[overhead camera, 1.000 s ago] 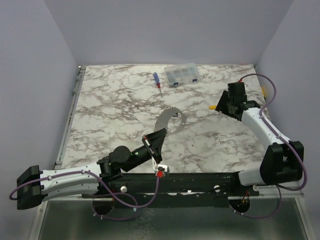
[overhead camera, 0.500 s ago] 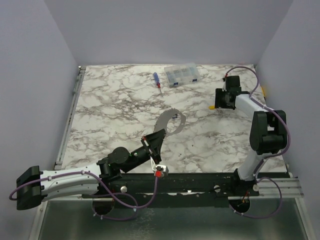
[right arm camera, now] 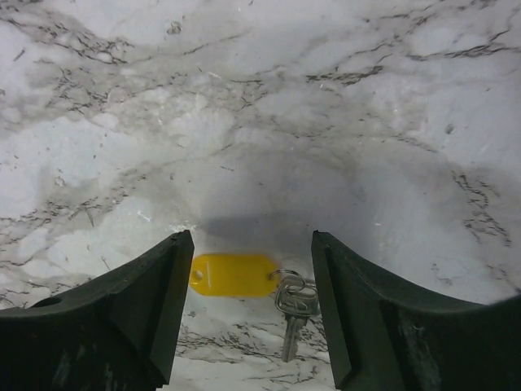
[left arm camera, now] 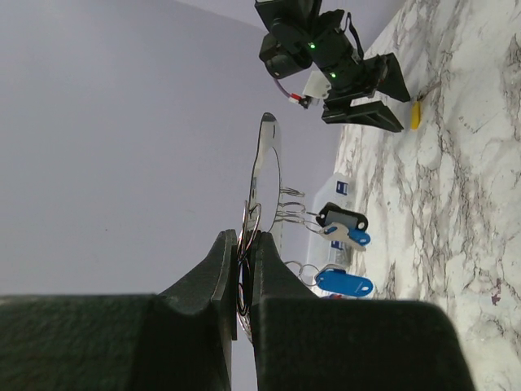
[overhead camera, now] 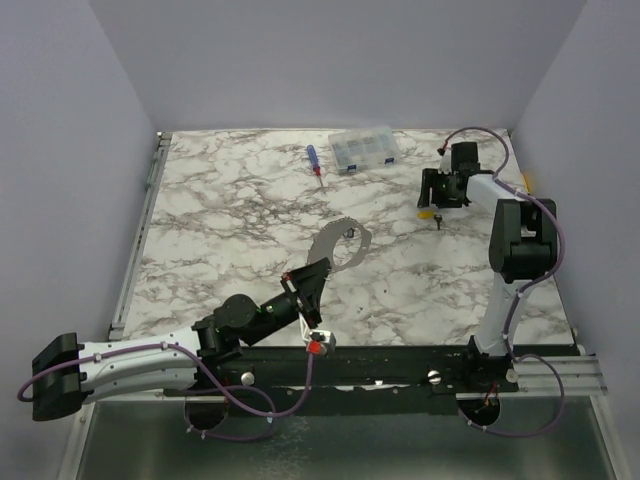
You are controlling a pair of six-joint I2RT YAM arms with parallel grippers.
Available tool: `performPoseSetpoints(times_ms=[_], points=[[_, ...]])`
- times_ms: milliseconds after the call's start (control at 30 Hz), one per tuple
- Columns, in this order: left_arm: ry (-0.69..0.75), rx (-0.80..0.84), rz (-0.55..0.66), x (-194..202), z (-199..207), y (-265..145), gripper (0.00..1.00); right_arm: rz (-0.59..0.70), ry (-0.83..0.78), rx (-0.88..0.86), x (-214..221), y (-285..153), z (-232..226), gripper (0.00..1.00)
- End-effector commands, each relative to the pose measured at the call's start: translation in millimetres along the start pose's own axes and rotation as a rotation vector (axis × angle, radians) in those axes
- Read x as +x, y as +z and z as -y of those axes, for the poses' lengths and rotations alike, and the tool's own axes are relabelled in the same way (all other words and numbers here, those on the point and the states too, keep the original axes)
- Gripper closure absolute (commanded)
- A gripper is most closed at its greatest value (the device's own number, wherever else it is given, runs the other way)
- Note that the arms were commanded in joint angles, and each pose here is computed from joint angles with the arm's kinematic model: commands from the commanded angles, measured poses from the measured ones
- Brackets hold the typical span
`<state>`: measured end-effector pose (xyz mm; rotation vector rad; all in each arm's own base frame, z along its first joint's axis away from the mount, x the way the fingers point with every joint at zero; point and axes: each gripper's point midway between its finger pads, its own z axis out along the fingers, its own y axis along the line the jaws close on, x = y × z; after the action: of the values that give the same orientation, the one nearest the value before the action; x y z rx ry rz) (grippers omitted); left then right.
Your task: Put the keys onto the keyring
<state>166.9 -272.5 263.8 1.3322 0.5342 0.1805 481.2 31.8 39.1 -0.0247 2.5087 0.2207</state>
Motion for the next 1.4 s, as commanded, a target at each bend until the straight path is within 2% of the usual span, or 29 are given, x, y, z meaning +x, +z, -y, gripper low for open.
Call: performPoseSetpoints(times_ms=[0,200,367,700,1033,1100,1167,1367], points=[[-0.014,-0.056,0.036,-7.7,-15.5,-2.3,1.0,-0.098,0.026,-0.059,31.2,14.0,-8.7,0.3],[-0.015,-0.054,0.045,-9.1,-16.0,-2.8,1.0,-0.148,0.043,-0.081,53.9,5.2,-13.8,0.3],[-0.016,-0.044,0.051,-10.2,-13.2,-1.9,1.0,-0.204,0.119,-0.146,79.7,-11.6,-30.4,0.3],[-0.017,-0.034,0.053,-10.5,-10.2,-0.9,1.0,-0.225,0.227,-0.25,107.4,-36.5,-55.7,0.32],[-0.015,-0.026,0.059,-11.5,-8.1,-0.3,1.0,-0.201,0.217,-0.293,116.7,-65.5,-75.6,0.51],[-0.015,-0.025,0.057,-10.9,-8.0,-0.4,1.0,-0.19,0.199,-0.251,114.6,-71.0,-77.6,0.5],[-0.015,-0.024,0.059,-11.4,-8.0,-0.4,1.0,-0.158,0.214,-0.163,112.5,-74.6,-73.1,0.42],[-0.013,-0.023,0.064,-12.5,-8.4,-0.6,1.0,-0.043,0.4,0.125,111.7,-85.8,-42.9,0.37]])
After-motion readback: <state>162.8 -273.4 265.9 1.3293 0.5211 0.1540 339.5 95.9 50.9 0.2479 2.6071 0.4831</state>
